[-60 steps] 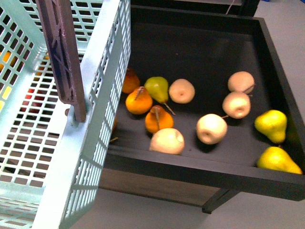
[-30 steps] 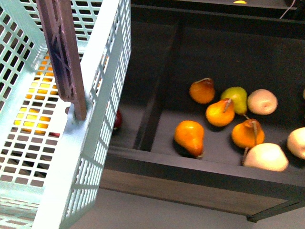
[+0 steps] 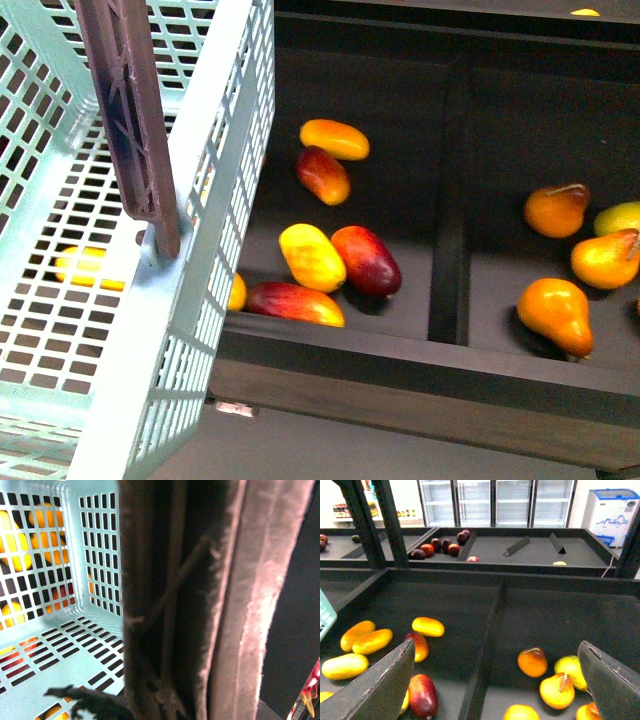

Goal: Pick mango and avocado into basket

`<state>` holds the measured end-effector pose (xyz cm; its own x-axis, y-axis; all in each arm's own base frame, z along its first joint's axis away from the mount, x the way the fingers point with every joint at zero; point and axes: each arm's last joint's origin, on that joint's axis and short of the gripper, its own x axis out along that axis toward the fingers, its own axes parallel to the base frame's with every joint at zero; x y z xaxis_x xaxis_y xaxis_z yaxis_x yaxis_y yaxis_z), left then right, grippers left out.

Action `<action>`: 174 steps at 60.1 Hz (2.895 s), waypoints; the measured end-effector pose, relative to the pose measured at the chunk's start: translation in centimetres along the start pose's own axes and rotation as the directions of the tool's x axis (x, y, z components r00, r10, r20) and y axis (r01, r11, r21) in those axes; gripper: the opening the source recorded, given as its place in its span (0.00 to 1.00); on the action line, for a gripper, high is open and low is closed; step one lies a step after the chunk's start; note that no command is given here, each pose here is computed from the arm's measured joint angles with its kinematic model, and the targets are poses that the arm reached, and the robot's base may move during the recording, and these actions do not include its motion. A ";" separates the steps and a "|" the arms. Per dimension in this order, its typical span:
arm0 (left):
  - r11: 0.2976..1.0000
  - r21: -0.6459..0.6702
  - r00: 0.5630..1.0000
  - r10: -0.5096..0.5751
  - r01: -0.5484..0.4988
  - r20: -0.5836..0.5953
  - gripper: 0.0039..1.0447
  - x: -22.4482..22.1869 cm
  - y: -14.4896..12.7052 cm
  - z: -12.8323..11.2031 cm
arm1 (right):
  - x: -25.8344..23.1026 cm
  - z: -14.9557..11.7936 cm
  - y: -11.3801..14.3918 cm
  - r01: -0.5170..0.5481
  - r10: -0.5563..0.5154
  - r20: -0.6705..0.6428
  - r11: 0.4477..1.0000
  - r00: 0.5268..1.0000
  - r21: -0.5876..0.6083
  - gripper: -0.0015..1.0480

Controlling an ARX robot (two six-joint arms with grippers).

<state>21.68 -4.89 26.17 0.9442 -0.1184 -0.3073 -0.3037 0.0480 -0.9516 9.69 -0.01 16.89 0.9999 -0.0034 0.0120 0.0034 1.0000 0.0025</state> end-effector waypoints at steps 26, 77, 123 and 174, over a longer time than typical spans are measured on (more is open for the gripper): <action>1.000 -0.003 1.000 0.002 -0.002 -0.001 0.14 0.0 0.0 0.0 | 0.0 0.0 0.0 -0.007 0.007 0.000 1.000 1.000 0.000 0.92; 1.000 0.000 1.000 0.001 -0.001 0.007 0.14 0.0 0.0 0.1 | 0.0 0.0 0.0 -0.010 0.010 0.000 1.000 1.000 0.000 0.92; 0.818 0.567 0.908 0.167 0.090 -0.384 0.14 9.3 -5.7 -8.4 | 0.0 0.0 0.0 -0.003 0.003 0.000 1.000 1.000 0.000 0.92; 0.767 0.603 0.792 0.221 0.220 -0.569 0.14 9.7 -6.6 -17.7 | 0.4 -0.3 -0.6 0.155 -0.095 -0.356 0.977 0.930 0.145 0.92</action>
<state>30.60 -23.93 29.28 0.6077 -0.6478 -0.4593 0.0516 0.6093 -0.7912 10.09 -0.58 16.59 0.9336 -0.0973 -0.3448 0.1570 0.9762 0.1496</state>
